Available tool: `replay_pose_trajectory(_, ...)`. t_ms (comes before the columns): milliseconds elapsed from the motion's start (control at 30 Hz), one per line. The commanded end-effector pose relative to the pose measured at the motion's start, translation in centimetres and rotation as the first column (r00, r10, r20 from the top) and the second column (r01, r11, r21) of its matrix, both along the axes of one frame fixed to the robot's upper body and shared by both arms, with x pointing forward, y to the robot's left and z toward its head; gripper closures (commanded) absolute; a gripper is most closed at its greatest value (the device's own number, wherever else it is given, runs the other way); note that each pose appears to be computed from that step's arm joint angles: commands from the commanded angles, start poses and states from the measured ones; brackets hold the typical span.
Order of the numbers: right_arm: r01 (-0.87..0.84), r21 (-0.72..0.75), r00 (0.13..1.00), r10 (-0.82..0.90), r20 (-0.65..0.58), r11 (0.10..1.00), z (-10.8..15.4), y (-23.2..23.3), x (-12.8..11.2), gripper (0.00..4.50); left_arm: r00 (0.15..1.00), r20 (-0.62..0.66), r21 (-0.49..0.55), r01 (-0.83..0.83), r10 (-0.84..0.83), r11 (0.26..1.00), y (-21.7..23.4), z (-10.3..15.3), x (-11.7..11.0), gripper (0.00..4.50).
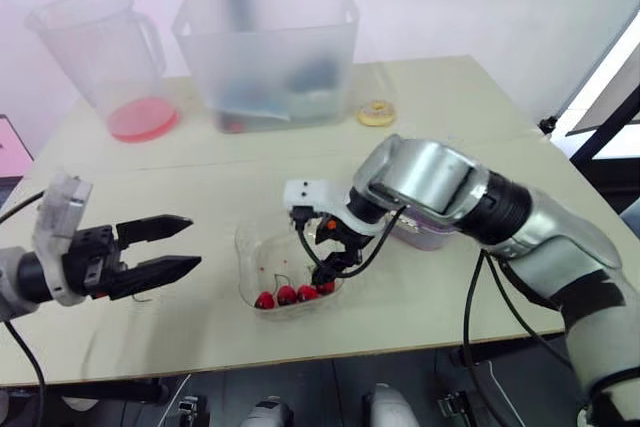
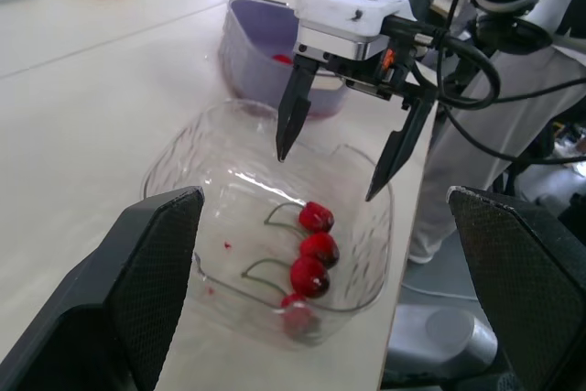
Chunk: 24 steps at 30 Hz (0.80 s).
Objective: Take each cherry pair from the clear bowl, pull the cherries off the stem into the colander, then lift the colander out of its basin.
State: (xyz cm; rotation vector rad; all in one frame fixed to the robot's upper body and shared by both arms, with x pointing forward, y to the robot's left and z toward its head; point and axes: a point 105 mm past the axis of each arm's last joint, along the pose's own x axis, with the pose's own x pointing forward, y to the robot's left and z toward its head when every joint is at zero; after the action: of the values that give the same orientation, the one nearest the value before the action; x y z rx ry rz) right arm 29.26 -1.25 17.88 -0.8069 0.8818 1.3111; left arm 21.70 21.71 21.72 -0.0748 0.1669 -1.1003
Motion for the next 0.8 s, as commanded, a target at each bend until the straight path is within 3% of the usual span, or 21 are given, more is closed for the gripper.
replay_pose_trajectory(33,-0.029,-0.014,0.997,0.030,0.072,0.999,0.1,0.8,0.5,0.00,0.998,0.063,0.012,-0.004,0.003,1.000,-0.2,0.7,-0.4,0.03)
replay_pose_trajectory(200,-0.077,-0.098,0.986,0.091,0.140,0.992,-0.9,0.5,1.1,0.00,0.998,0.060,-0.001,-0.024,0.024,1.000,-0.4,0.1,-0.4,0.03)
replay_pose_trajectory(467,-0.168,-0.189,0.974,0.193,0.122,0.968,-2.3,0.1,0.0,0.00,0.997,0.066,-0.016,-0.047,0.048,0.999,-0.7,-0.3,-0.1,0.03)
replay_pose_trajectory(500,-0.175,-0.197,0.973,0.200,0.117,0.965,-2.3,0.0,-0.1,0.61,0.997,0.067,-0.016,-0.048,0.049,0.999,-0.8,-0.3,-0.1,0.00)
replay_pose_trajectory(633,-0.181,-0.211,0.971,0.209,0.119,0.960,-2.3,-0.2,-0.1,2.26,0.996,0.079,-0.026,-0.048,0.050,0.999,-1.2,-0.3,0.0,0.00)
replay_pose_trajectory(800,-0.184,-0.240,0.967,0.219,0.128,0.953,-2.8,-0.6,0.0,2.26,0.996,0.085,-0.029,-0.036,0.039,0.999,-1.8,-0.5,-0.1,0.00)
